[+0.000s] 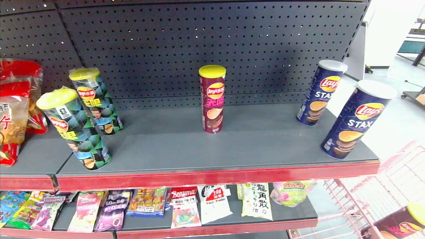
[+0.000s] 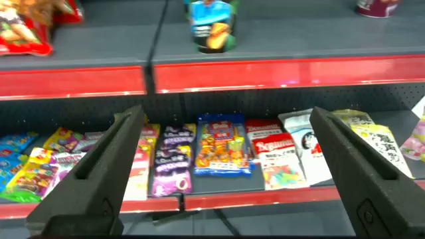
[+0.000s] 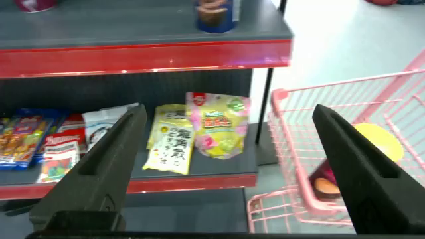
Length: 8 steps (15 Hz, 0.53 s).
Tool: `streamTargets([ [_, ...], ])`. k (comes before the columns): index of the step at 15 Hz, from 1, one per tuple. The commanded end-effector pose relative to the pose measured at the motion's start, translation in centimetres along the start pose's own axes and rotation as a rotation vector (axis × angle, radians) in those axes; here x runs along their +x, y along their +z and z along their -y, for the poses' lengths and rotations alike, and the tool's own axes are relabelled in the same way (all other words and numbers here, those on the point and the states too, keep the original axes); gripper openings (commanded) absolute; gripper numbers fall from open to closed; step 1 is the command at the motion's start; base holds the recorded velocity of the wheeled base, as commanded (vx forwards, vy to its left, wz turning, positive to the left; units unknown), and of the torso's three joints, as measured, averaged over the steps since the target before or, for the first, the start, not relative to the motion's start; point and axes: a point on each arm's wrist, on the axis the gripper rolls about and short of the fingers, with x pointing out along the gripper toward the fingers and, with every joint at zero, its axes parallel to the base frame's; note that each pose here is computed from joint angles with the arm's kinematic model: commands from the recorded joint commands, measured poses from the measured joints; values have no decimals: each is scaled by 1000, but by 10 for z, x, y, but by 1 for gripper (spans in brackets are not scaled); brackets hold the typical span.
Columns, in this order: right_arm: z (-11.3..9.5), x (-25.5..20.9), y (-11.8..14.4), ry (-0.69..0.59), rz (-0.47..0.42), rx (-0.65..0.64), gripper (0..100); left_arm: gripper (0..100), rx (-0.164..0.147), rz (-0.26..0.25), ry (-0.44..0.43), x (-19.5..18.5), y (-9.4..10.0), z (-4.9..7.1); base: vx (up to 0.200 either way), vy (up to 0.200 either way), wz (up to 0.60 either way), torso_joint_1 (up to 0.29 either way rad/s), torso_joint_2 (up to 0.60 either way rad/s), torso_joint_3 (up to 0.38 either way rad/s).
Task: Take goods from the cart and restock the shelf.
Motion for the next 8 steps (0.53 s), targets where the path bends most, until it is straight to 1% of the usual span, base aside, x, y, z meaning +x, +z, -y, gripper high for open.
streamTargets([
  [1,0,0,0,2,1,0,100,100,0,0,2,0,0,0,0,-200,0,7,2,-2],
  [7,0,0,0,2,1,1,100,100,-2,0,1,0,0,0,0,-200,0,1,3,1],
  [8,0,0,0,2,-1,0,100,100,-2,0,1,0,0,0,0,0,0,0,0,0],
])
